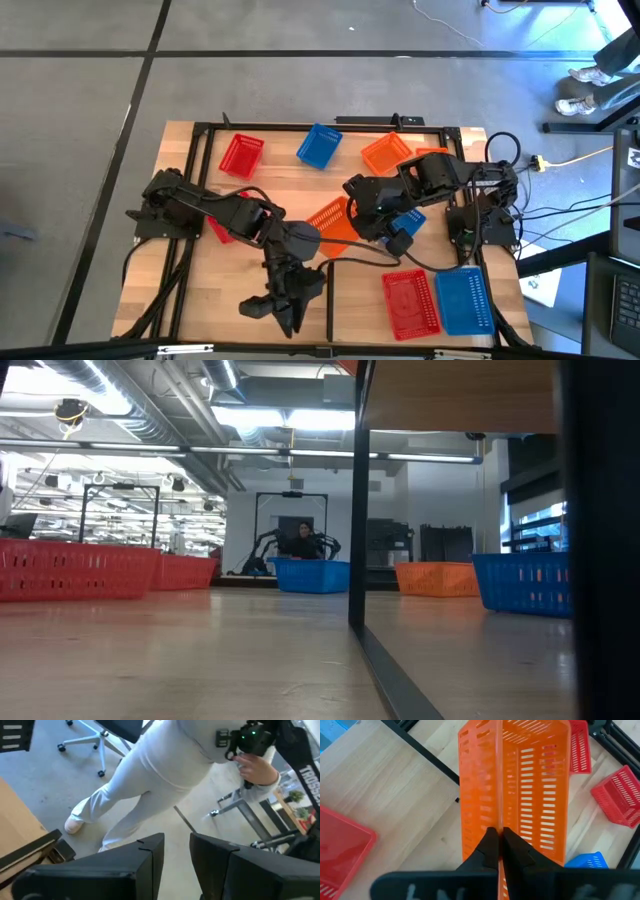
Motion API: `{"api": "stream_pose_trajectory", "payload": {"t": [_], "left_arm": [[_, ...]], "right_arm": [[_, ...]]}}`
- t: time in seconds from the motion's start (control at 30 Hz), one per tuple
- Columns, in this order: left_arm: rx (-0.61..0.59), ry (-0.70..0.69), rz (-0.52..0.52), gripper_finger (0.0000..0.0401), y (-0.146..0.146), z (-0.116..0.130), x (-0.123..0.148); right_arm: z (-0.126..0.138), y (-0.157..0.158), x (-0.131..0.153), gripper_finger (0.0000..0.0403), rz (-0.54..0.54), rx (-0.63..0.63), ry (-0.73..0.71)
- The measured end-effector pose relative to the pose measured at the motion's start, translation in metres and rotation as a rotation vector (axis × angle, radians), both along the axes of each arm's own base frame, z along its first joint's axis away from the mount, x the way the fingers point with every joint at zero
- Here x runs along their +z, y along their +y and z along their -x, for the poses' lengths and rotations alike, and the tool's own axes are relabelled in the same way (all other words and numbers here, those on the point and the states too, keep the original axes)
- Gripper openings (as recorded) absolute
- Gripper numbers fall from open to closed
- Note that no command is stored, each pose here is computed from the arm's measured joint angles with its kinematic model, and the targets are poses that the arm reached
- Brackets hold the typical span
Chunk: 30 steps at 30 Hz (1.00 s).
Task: Stack baskets on shelf by color
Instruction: Put the bottom orange basket on the shelf
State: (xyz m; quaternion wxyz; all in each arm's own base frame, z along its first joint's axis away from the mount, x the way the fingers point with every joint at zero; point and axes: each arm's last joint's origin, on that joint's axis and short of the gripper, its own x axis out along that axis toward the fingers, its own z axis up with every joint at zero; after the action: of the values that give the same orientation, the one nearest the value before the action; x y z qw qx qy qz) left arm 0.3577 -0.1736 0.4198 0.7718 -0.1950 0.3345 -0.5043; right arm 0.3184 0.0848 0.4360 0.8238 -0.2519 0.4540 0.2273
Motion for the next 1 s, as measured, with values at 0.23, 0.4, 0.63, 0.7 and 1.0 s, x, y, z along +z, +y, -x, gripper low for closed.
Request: {"api": "stream_pose_trajectory", "payload": {"t": [0.23, 0.4, 0.63, 0.7, 1.0], "left_arm": [[-0.041, 0.010, 0.018, 0.0085, -0.013, 0.008, 0.003], [-0.137, -0.045, 0.064, 0.0084, -0.032, 0.024, 0.014], [-0.108, -0.024, 0.034, 0.0084, -0.036, 0.042, 0.022], [-0.055, -0.005, -0.009, 0.0084, -0.032, 0.049, 0.024], [0.280, -0.082, -0.256, 0.0084, 0.003, 0.074, 0.039]], "right_arm": [[0.001, 0.000, -0.001, 0.0000, 0.016, 0.025, 0.008], [0.001, 0.000, -0.001, 0.0000, 0.024, 0.050, 0.012], [0.003, 0.004, -0.001, 0.0000, -0.033, 0.188, 0.025], [0.005, 0.009, -0.001, 0.0000, -0.062, 0.265, 0.025], [0.016, 0.041, -0.002, 0.0000, -0.022, 0.489, 0.001]]}}
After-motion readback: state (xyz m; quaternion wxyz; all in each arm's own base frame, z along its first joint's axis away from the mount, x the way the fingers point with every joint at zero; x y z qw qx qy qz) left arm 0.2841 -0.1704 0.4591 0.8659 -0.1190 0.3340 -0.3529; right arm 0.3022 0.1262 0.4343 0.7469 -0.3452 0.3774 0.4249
